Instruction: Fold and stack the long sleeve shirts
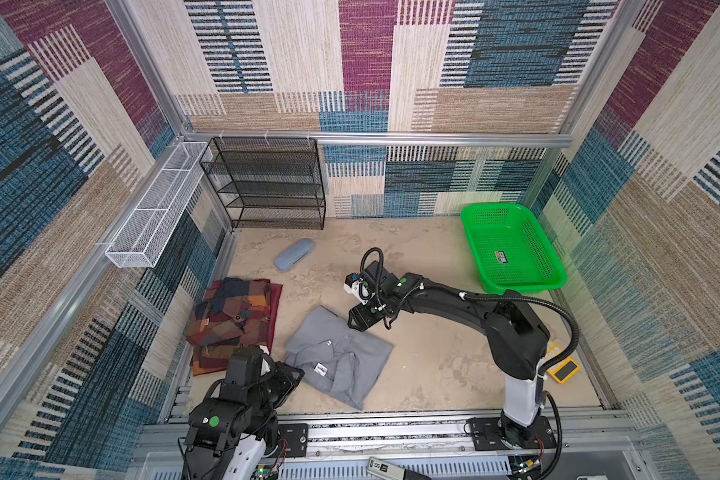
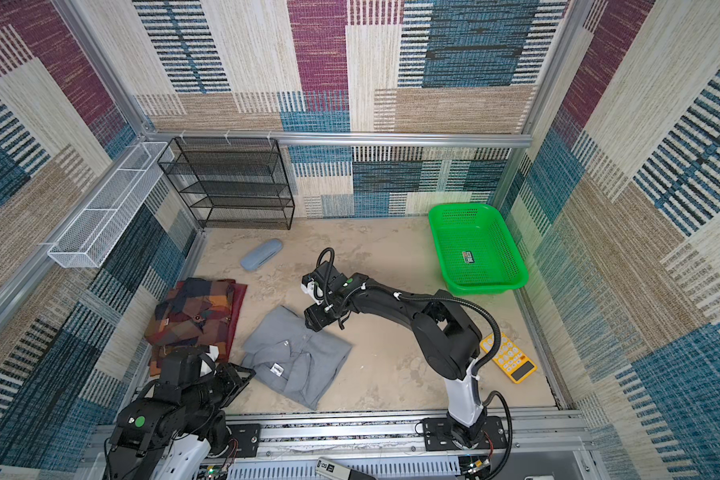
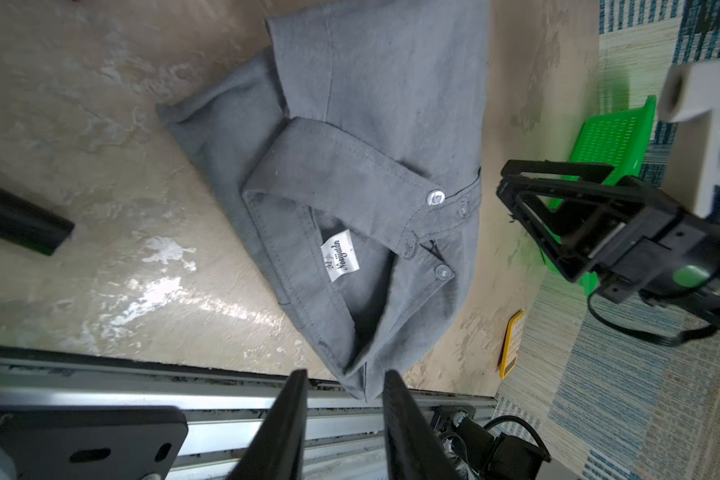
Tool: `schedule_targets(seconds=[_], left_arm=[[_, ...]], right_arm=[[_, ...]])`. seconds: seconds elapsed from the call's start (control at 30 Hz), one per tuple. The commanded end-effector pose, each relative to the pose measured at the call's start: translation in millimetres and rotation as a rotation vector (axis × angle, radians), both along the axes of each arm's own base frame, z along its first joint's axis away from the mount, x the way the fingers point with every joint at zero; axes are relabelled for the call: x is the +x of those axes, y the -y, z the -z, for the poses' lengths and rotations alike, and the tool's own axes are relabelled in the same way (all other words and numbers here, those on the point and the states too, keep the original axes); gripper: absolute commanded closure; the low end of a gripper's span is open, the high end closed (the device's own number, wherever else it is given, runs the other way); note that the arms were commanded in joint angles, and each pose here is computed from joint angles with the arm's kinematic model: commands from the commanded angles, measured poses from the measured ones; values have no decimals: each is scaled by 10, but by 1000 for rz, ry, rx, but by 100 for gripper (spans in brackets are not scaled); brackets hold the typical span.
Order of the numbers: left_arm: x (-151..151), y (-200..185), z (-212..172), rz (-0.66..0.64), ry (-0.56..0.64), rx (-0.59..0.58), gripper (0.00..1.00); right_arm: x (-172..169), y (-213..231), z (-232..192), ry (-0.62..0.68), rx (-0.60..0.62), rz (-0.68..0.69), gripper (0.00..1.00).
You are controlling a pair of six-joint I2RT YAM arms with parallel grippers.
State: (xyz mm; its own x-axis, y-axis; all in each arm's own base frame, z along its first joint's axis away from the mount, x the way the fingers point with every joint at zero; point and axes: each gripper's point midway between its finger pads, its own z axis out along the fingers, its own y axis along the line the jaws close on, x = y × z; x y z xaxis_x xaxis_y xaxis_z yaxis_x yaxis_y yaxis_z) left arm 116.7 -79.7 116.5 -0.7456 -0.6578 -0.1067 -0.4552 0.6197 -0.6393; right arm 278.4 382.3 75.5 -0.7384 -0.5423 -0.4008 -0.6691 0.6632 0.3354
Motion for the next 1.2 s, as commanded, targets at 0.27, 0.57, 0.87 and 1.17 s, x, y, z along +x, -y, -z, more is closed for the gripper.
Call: schedule_targets(seconds=[0.27, 0.57, 0.87, 1.17], left_arm=[[-42, -70, 28, 5, -79, 64, 65], [231, 44, -10, 63, -71, 63, 66], [748, 587, -33, 308, -18, 73, 67], [870, 942, 82, 462, 11, 32, 64]], right_arm=[[-40, 370, 570, -4, -144, 118, 86], [-324, 1391, 647, -114, -185, 510, 99], [-867, 1289, -37, -239, 134, 556, 43], [-601, 1627, -180, -144, 128, 573, 17]])
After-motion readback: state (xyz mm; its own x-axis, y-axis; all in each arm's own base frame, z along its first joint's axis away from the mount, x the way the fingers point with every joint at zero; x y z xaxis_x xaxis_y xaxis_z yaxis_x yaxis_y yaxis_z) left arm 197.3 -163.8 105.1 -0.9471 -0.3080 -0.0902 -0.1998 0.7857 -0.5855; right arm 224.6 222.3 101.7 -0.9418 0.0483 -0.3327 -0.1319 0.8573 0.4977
